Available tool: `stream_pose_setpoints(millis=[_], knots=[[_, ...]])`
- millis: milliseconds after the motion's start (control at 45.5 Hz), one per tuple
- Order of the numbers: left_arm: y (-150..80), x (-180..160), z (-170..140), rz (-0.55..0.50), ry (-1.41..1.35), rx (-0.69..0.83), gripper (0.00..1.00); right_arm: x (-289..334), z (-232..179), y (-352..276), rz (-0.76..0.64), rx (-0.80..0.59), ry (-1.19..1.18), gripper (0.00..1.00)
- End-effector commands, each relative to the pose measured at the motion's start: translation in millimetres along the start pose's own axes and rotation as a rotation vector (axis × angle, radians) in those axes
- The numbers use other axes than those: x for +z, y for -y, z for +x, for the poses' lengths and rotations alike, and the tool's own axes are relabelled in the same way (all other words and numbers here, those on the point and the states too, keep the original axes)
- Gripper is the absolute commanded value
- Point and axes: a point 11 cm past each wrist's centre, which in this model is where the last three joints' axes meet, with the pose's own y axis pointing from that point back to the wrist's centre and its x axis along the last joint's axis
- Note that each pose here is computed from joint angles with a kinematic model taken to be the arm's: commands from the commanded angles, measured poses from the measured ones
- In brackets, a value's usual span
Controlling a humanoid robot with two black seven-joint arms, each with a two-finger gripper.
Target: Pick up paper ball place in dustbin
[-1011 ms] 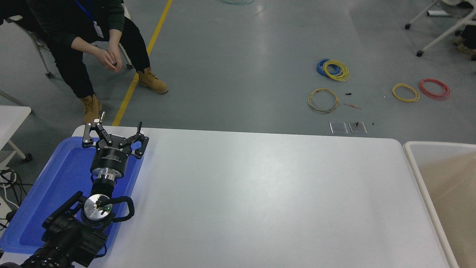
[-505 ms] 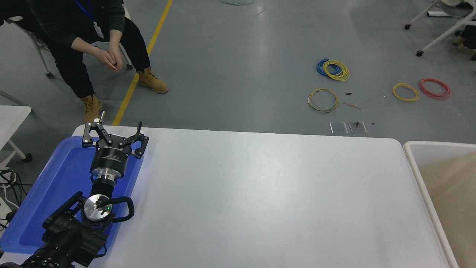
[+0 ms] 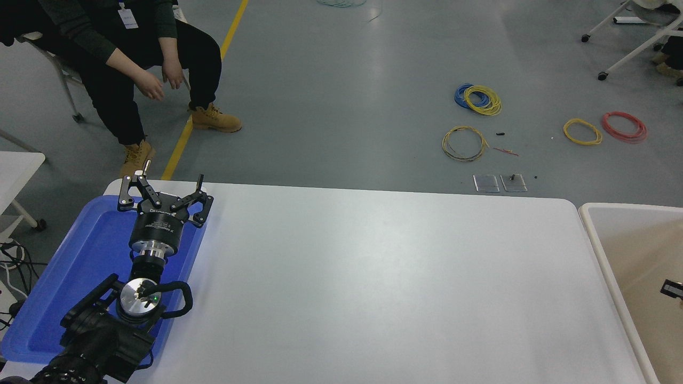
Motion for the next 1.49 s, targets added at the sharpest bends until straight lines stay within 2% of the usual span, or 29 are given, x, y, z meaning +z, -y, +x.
stream_pose_setpoints(millis=[0, 396, 462, 549, 615, 659, 857, 1055, 1275, 1473], knots=[[0, 0, 0, -0.001, 0.000, 0.000, 1.00, -5, -9, 0, 0.007, -0.011, 0.001, 0.00], [0, 0, 0, -0.001, 0.000, 0.000, 1.00, -6, -8, 0, 0.008, -0.008, 0.005, 0.00], [0, -1, 0, 0.000, -0.001, 0.001, 1.00, -3, -7, 0, 0.005, 0.000, 0.028, 0.27], [0, 0, 0, 0.001, 0.001, 0.001, 1.00, -2, -2, 0, 0.002, 0.030, 0.063, 0.58], [0, 0, 0, -0.001, 0.000, 0.000, 1.00, -1, 1, 0, 0.001, 0.047, 0.076, 0.88], [0, 0, 0, 0.001, 0.000, 0.000, 1.00, -2, 3, 0, 0.002, 0.057, 0.077, 1.00], [0, 0, 0, -0.001, 0.000, 0.000, 1.00, -6, 3, 0, 0.012, 0.051, 0.083, 1.00], [0, 0, 0, 0.001, 0.000, 0.000, 1.00, -25, 39, -3, 0.052, 0.097, 0.166, 1.00], [0, 0, 0, -0.001, 0.000, 0.000, 1.00, -54, 104, -15, 0.151, 0.180, 0.535, 1.00], [0, 0, 0, -0.001, 0.000, 0.000, 1.00, -101, 140, -32, 0.313, 0.159, 0.883, 1.00]])
